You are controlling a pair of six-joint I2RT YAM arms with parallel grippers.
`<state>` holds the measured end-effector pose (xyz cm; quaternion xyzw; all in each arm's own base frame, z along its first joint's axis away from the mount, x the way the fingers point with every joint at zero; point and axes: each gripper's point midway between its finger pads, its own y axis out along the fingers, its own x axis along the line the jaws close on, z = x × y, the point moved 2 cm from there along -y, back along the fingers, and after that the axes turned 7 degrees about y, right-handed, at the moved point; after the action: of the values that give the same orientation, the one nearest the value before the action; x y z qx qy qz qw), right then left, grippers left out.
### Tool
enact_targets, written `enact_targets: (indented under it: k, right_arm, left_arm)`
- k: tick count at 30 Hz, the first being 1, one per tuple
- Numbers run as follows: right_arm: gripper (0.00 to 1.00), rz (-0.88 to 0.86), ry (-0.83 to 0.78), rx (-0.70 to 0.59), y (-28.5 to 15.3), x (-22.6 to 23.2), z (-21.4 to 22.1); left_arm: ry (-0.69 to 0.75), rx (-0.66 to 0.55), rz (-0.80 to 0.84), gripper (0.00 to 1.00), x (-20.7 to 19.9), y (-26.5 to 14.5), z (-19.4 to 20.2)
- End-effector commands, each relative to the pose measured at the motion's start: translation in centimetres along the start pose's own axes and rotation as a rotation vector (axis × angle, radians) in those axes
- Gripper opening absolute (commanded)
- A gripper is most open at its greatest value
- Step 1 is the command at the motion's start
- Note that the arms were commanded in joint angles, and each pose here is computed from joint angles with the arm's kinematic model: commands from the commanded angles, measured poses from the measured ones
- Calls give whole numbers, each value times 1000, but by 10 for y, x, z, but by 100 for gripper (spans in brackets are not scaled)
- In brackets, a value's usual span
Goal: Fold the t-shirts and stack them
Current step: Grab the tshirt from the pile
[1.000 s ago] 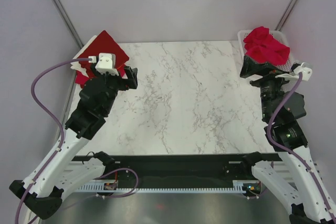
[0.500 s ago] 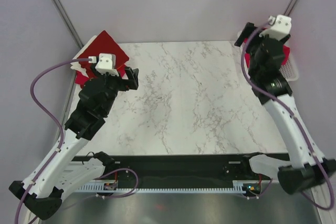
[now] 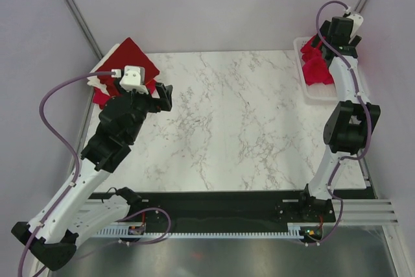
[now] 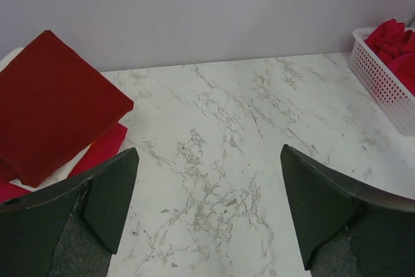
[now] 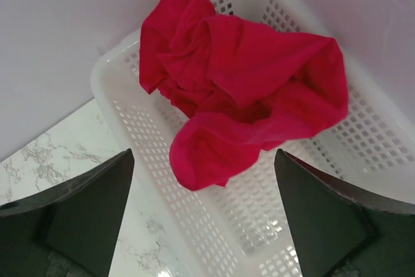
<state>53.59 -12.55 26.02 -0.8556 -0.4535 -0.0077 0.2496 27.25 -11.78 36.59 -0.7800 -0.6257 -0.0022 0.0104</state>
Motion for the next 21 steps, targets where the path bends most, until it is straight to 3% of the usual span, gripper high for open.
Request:
enact_targets:
  k: [1, 5, 14, 19, 21]
  right_arm:
    - [98, -51, 57, -27, 16, 16, -24]
    - [98, -4, 52, 32, 55, 8, 4]
    - [98, 81, 66, 111, 95, -12, 52]
    - [95, 98, 67, 95, 112, -19, 52]
    - [75, 87, 72, 94, 121, -21, 50]
  left_arm:
    - [-8, 1, 10, 97, -3, 2, 0]
    - [-1, 8, 9, 97, -3, 3, 2]
    - [7, 21, 10, 97, -5, 6, 5]
    - [14, 35, 15, 97, -6, 8, 8]
    - [15, 38, 17, 97, -7, 9, 9]
